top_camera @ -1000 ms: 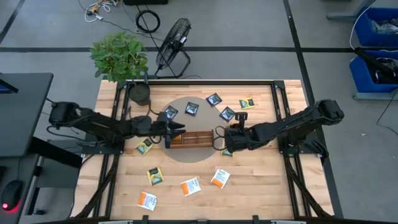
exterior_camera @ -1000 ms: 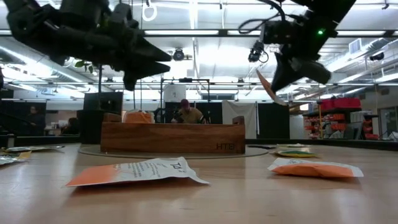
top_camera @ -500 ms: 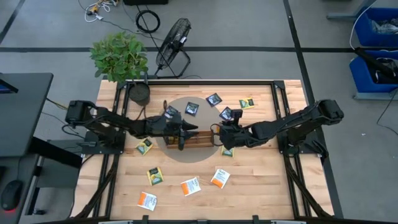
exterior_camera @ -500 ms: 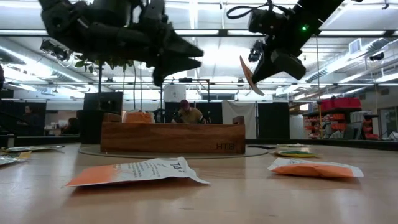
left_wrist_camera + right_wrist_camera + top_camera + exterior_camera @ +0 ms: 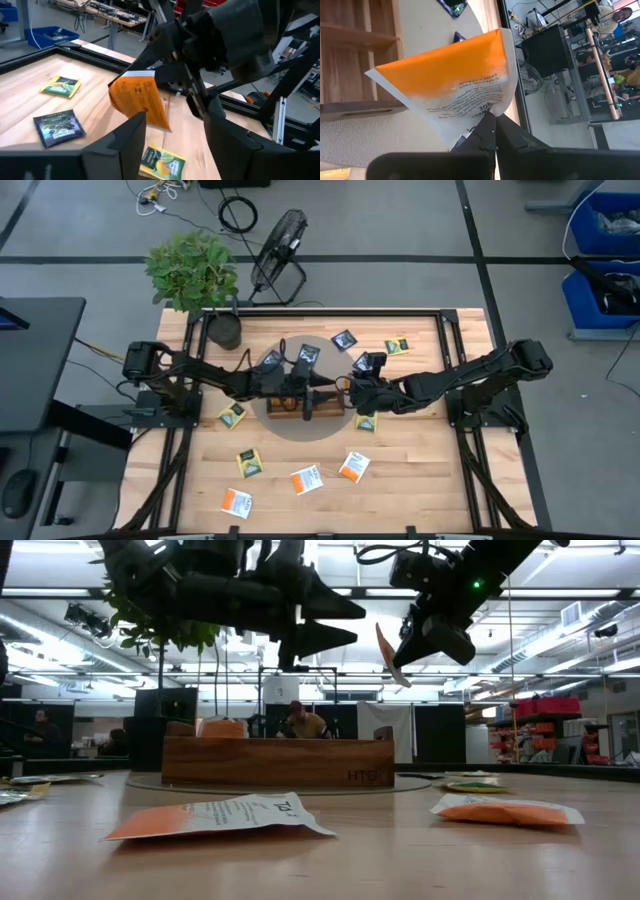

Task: Pick & Place Tea
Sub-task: Put the orange tea bag into the left compartment of the wooden organizer

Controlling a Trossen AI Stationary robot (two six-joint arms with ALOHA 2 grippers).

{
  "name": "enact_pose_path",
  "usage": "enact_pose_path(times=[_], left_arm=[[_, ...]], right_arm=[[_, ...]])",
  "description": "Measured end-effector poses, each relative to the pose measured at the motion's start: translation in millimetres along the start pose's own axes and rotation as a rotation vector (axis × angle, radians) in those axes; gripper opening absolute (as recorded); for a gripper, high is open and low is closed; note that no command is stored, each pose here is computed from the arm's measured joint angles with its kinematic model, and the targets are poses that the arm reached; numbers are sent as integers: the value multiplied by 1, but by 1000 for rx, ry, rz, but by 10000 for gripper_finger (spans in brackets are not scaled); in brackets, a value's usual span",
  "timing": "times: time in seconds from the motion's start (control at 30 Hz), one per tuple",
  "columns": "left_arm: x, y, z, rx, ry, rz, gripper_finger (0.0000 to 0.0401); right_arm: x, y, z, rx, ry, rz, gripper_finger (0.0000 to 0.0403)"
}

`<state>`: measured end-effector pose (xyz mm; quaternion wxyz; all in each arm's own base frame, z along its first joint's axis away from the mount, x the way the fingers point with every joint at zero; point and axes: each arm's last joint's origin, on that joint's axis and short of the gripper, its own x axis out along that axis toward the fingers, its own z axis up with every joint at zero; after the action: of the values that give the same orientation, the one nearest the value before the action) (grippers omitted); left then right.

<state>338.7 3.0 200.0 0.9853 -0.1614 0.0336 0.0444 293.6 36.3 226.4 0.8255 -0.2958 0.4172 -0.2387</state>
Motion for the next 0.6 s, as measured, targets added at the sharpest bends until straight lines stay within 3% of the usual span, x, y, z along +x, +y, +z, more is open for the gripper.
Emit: enact_pose_path(times=[0.6], left_arm=[[15, 9, 5, 26, -5, 68, 221]], right_arm=[[3, -5, 8, 22, -63, -21, 0]])
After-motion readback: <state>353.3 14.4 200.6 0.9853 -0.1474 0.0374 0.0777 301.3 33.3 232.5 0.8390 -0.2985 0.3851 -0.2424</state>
